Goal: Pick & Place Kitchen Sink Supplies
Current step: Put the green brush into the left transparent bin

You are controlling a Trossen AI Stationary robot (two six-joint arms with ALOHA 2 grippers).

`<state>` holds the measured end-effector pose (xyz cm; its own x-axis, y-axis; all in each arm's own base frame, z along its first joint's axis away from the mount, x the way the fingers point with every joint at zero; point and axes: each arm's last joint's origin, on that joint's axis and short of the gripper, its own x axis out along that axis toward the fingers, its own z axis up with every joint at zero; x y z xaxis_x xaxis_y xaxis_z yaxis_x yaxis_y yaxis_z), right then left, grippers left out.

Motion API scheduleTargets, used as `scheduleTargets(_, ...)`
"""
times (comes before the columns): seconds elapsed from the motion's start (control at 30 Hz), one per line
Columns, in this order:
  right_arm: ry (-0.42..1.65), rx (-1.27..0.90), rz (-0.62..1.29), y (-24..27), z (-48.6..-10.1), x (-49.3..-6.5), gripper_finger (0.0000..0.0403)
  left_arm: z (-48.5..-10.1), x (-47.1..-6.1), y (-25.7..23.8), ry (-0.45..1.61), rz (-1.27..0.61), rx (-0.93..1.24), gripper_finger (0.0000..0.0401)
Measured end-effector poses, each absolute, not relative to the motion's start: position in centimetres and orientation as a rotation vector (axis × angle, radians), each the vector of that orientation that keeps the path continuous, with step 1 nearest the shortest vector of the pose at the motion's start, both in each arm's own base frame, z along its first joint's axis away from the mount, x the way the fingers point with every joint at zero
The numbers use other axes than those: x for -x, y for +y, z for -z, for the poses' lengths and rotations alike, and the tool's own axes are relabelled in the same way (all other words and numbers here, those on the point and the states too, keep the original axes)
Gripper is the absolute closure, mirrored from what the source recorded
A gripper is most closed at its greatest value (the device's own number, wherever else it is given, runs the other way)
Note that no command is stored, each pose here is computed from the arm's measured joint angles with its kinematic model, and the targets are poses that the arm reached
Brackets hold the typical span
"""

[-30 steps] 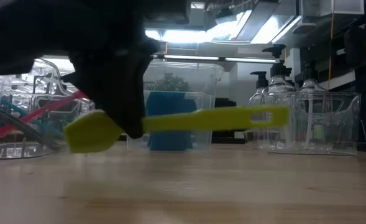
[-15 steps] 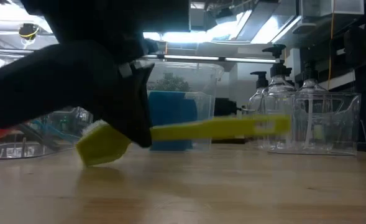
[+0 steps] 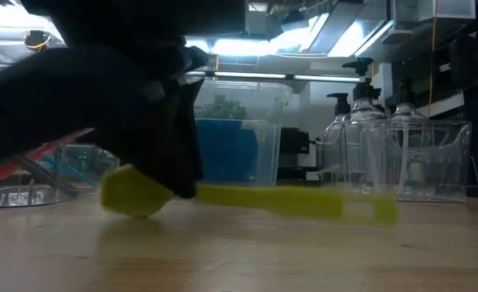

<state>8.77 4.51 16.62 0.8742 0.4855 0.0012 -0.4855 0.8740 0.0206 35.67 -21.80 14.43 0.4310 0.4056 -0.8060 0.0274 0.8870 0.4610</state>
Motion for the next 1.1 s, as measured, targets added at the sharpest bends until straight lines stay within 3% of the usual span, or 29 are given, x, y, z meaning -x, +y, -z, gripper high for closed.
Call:
scheduleTargets(0.37,0.004,-0.021,-0.507,4.5,-16.6,-8.8,0.0095,-14.3,-35.7,-22.0,1.141,-0.192,-0.387,0.0249)
scheduleTargets(0.9,0.004,-0.021,-0.507,4.5,-16.6,-8.8,0.0095,-14.3,-36.4,-21.1,1.190,-0.098,-0.394,0.0257)
scheduleTargets(1.1,0.004,-0.020,-0.508,4.5,-16.6,-8.8,0.0095,-14.3,-36.5,-20.8,1.202,-0.084,-0.385,0.0280)
